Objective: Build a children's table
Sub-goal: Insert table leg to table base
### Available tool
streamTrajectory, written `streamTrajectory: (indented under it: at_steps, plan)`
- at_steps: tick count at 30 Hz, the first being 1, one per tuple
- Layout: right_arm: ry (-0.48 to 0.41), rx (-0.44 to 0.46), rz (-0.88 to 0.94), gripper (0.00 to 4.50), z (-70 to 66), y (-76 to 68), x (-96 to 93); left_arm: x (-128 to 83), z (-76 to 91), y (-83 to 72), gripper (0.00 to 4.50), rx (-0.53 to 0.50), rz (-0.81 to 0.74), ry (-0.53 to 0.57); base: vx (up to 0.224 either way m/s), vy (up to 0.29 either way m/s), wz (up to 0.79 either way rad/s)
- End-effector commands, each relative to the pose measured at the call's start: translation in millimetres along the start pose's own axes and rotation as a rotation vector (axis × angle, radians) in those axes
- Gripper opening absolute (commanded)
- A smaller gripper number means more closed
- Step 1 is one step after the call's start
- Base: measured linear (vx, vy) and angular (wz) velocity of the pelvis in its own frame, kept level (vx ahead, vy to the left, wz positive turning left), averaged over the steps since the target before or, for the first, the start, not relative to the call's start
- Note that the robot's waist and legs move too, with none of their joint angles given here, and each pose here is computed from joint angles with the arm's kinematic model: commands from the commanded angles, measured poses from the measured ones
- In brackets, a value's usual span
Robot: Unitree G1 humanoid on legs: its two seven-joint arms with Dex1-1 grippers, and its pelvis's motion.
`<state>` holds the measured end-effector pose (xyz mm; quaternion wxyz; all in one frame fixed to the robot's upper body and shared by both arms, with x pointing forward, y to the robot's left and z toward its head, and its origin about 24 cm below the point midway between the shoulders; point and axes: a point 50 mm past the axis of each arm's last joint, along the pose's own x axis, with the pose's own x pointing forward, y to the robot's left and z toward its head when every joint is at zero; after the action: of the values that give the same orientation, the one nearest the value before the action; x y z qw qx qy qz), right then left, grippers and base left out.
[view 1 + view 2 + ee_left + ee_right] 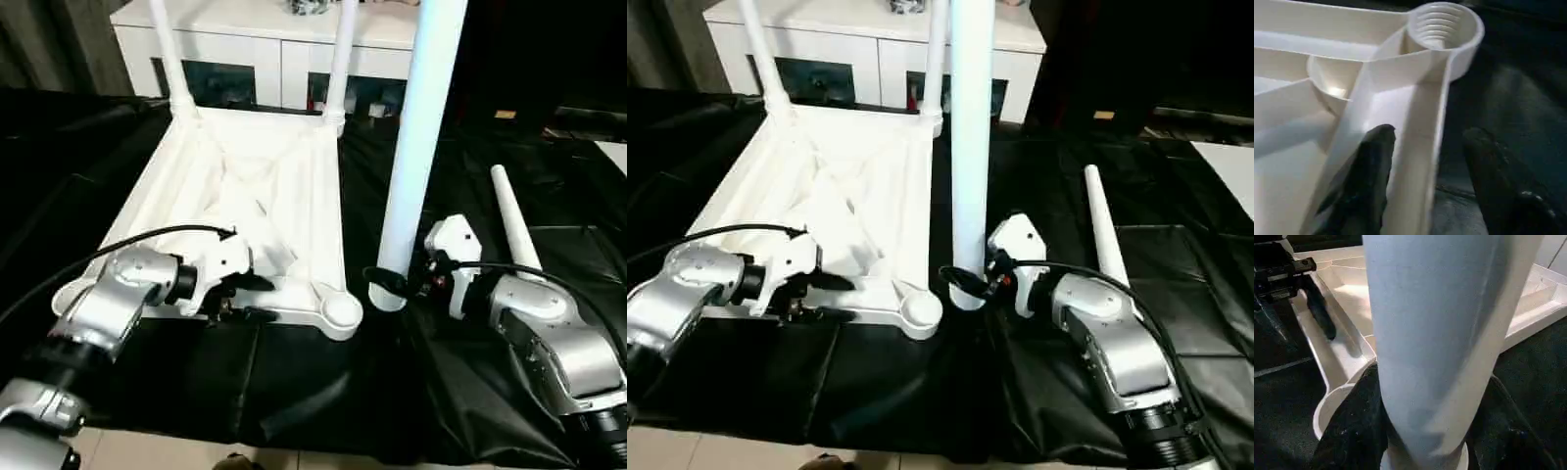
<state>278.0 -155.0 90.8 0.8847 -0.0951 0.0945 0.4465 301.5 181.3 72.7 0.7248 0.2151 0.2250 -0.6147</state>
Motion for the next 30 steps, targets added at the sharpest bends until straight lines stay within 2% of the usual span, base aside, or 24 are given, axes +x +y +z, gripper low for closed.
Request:
streamTrajectory:
  at_steps: [1,3,5,13,16,20,22,24,30]
  plan:
    - [-0.021,-0.01,0.002,1.85,3.8,-0.2,-5.0,-1,4.6,2.1,2.27,0.025,-0.017,0.01,0.0,0.0,0.0]
    - [-0.022,-0.008,-0.002,1.85,3.5,0.2,-5.2,0,4.5,1.9,1.87,0.026,-0.025,0.014,0.0,0.0,0.0]
    - [-0.023,-0.006,-0.002,1.85,3.5,0.8,-5.1,1,3.4,2.1,1.87,0.028,-0.035,0.025,0.0,0.0,0.0]
    - [-0.029,-0.005,0.0,1.85,5.4,1.2,-2.7,7,0.2,4.5,1.05,0.044,-0.039,0.054,0.0,0.0,0.0]
    - [-0.031,-0.006,-0.002,1.85,6.1,0.5,-2.5,10,0.9,4.0,1.0,0.049,-0.045,0.047,0.0,0.0,0.0]
    - [-0.032,-0.008,-0.004,1.85,6.3,0.2,-1.5,17,4.6,3.9,0.56,0.064,-0.055,0.032,0.0,0.0,0.0]
    - [-0.034,-0.009,-0.002,1.85,6.6,0.8,-1.1,21,5.5,3.1,0.56,0.071,-0.07,0.029,0.0,0.0,0.0]
    - [-0.033,-0.01,0.001,1.85,6.5,0.9,-0.8,25,5.4,1.3,0.21,0.075,-0.081,0.03,0.0,0.0,0.0]
    - [-0.038,-0.011,-0.001,1.85,7.6,1.2,1.3,35,0.6,-7.0,0.05,0.091,-0.097,0.042,0.0,0.0,0.0]
